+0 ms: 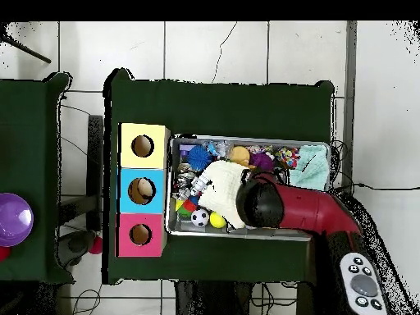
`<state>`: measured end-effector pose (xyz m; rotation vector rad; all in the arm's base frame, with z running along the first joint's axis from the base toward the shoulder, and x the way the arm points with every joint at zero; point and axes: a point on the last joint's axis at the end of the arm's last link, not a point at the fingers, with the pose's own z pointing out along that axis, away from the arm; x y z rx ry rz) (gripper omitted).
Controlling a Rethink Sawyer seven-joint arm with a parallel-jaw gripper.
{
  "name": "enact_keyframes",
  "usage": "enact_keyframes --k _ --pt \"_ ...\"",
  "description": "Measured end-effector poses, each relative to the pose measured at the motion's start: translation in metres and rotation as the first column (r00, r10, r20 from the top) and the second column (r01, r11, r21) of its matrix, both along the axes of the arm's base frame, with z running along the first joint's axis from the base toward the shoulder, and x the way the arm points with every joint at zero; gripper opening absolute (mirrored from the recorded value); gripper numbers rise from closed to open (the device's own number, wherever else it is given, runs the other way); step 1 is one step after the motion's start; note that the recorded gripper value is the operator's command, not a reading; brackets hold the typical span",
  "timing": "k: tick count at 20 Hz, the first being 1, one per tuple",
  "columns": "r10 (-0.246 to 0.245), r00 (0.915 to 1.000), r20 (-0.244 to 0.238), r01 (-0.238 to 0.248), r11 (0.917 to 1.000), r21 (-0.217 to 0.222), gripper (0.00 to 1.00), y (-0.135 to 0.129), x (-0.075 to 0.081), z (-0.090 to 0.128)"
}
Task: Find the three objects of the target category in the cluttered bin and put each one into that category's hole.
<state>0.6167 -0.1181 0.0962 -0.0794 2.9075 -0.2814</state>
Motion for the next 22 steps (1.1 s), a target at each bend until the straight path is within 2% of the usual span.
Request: enact_keyframes --k 7,12,15,18,20,22 --pt "0.040 0.9982 0.045 -0.037 0.9980 -0.051 1.00 -0.028 0.024 0.002" --pt "0.086 0.9926 0.086 -0.079 0.9928 -0.090 1.00 -0.036 0.051 0.003" --pt "0.105 0.9896 0.099 -0.094 0.9897 -0.108 1.00 -0.040 0.060 0.003" --pt "0.149 0.9827 0.110 -0.132 0.9805 -0.145 1.00 -0.040 0.076 -0.001" --pt "0.160 0.9808 0.111 -0.142 0.9781 -0.152 1.00 -0.038 0.079 -0.002" --pt "0.209 0.9722 0.105 -0.188 0.9650 -0.183 1.00 -0.026 0.089 -0.010"
